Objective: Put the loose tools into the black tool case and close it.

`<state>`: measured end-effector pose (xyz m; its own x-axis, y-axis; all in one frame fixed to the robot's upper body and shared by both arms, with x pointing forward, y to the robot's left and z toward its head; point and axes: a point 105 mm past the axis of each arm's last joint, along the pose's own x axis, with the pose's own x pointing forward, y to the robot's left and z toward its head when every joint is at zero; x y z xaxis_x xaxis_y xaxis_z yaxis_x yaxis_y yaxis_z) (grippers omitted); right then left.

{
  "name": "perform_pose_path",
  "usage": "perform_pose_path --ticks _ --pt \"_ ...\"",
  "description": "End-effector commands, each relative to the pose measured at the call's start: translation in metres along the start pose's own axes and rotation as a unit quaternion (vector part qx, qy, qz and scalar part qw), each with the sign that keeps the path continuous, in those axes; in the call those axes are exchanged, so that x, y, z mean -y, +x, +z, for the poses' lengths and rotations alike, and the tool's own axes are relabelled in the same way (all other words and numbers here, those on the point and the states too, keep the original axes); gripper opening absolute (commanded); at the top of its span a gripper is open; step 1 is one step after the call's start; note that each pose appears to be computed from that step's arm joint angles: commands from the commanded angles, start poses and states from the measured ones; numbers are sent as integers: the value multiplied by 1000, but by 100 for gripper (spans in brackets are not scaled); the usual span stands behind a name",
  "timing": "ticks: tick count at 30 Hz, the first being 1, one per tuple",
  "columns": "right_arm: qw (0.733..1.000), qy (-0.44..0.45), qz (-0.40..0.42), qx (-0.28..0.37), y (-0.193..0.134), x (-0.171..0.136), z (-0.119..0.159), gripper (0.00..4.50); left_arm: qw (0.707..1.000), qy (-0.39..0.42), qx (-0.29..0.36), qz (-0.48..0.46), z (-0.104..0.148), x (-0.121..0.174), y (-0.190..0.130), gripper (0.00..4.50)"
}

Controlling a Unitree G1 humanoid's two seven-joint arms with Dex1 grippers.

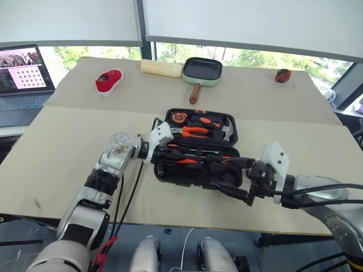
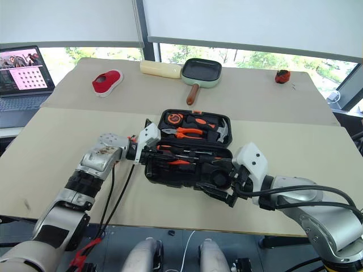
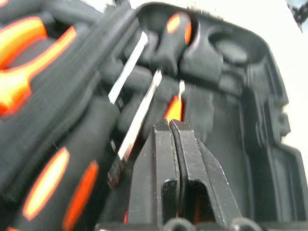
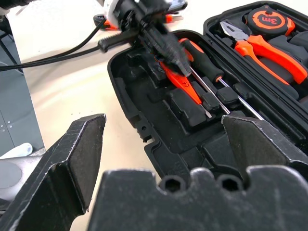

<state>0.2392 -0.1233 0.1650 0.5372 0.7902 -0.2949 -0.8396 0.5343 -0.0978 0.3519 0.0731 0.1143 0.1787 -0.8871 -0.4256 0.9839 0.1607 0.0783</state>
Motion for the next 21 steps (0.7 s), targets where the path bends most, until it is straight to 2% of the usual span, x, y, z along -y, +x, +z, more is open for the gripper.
perform_pose_path --ticks 1,6,10,12,13,15,16,21 --pt "1000 -12 -1 10 -1 -1 6 450 999 21 -30 15 -13 -3 0 8" --pt "1000 -17 5 13 2 -1 9 450 999 28 -26 36 -15 -8 -5 8" --pt "999 -43 19 23 3 -1 18 450 997 29 23 72 8 -9 -33 8" --pt "998 -55 32 28 3 -1 25 450 993 19 56 101 20 -4 -58 58" --pt "997 -61 37 29 3 0 28 450 991 15 64 117 23 -1 -69 70" --pt "995 -76 51 28 5 3 33 450 984 1 64 167 19 8 -99 152" --pt "995 -81 59 29 5 5 35 450 979 -10 59 196 14 13 -115 200" --pt "991 -95 92 39 15 14 44 450 927 -101 16 360 -31 43 -194 376"
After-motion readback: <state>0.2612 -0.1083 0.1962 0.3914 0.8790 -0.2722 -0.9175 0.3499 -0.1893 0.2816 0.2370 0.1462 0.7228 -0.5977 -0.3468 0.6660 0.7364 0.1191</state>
